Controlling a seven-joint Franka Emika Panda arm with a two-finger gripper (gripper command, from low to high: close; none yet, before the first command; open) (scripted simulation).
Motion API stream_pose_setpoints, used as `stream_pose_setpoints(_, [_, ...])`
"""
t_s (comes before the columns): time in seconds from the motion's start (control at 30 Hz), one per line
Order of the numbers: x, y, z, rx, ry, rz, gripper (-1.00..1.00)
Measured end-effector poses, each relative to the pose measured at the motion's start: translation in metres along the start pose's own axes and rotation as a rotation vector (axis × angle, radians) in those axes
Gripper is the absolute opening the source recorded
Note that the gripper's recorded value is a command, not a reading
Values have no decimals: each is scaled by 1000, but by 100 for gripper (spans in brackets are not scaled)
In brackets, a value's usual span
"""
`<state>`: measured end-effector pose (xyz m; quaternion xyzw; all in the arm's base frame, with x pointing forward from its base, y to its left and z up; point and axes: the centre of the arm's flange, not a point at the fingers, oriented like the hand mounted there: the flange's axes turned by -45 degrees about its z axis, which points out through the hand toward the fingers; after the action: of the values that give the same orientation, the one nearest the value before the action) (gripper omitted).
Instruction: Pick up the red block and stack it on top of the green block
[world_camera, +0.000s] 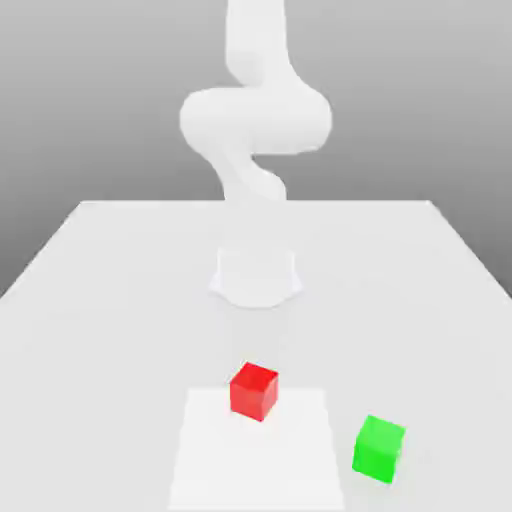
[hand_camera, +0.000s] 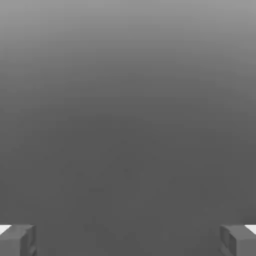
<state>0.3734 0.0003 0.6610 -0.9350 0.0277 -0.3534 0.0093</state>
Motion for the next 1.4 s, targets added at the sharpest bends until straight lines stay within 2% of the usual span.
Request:
stream_pose_setpoints(0.3, [-115, 7, 198, -57, -330, 191, 0])
stream_pose_setpoints(0.6, [-318, 21, 320, -181, -675, 388, 0])
stream_pose_setpoints(0.77, [-360, 23, 354, -192, -701, 404, 0])
stream_pose_setpoints(0.8, [-366, 23, 360, -191, -702, 404, -100])
stream_pose_setpoints(1.03, [-368, 23, 361, -192, -701, 404, -100])
stream_pose_setpoints(1.3, [-328, 19, 319, -192, -701, 400, -100])
stream_pose_setpoints(1.4, [-308, -5, 324, -192, -702, 374, -100])
